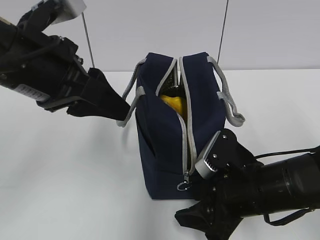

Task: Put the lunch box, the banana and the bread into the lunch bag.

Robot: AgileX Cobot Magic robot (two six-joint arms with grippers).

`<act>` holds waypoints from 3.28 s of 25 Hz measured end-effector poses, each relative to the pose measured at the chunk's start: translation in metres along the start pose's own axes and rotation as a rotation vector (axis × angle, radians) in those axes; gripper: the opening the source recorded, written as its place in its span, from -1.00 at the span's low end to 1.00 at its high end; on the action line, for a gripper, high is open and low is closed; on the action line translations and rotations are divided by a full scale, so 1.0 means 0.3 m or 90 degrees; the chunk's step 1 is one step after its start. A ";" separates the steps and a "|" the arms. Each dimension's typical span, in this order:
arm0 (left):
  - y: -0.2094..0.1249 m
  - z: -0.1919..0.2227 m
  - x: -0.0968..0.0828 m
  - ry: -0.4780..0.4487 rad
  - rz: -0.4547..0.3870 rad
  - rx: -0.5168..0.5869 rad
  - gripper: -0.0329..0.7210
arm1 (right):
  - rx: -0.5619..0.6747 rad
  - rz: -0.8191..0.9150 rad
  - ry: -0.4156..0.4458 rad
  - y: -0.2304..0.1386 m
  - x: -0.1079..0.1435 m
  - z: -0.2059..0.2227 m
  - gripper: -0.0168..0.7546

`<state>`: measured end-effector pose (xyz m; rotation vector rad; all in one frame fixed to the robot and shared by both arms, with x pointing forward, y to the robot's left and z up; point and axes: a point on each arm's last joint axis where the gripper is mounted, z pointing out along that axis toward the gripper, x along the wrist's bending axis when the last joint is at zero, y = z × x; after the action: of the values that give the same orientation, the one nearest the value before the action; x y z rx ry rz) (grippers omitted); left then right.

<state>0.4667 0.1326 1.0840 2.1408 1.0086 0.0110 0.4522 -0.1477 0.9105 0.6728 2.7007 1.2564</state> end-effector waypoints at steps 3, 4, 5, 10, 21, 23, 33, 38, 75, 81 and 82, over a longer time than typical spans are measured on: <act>0.000 0.000 0.000 0.000 0.000 0.000 0.04 | 0.010 0.000 -0.011 -0.005 -0.005 0.000 0.26; 0.000 0.000 0.000 0.000 0.000 0.000 0.04 | 0.013 0.000 -0.014 -0.006 -0.007 0.000 0.26; 0.000 0.000 0.000 0.000 0.000 0.000 0.04 | 0.015 0.000 -0.016 -0.007 -0.008 0.000 0.26; 0.000 0.000 0.000 0.000 0.000 0.000 0.04 | 0.012 -0.002 -0.018 -0.001 -0.011 0.000 0.26; 0.000 0.000 0.001 0.002 0.002 0.000 0.04 | -0.025 -0.014 -0.002 0.042 -0.017 0.002 0.26; 0.000 0.000 0.001 0.002 0.002 0.000 0.04 | -0.024 -0.014 -0.002 0.041 -0.017 0.003 0.26; 0.000 0.000 0.001 0.003 0.003 0.001 0.02 | -0.015 -0.017 -0.013 0.038 -0.025 0.005 -0.26; 0.000 0.000 0.001 0.003 0.004 0.001 0.02 | -0.020 -0.022 -0.018 0.051 -0.032 0.005 -0.34; -0.001 0.000 0.001 0.003 0.005 0.001 -0.01 | 0.030 0.038 -0.032 0.049 -0.030 -0.021 -1.00; -0.001 0.000 0.001 0.003 0.005 0.001 -0.01 | 0.029 0.044 -0.033 0.083 -0.003 -0.082 -1.00; -0.001 0.000 0.001 0.003 0.005 0.002 -0.01 | 0.030 0.045 -0.034 0.087 0.001 -0.090 -1.00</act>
<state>0.4669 0.1329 1.0838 2.1480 1.0030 0.0185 0.4541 -0.1520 0.9477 0.8008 2.6935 1.1762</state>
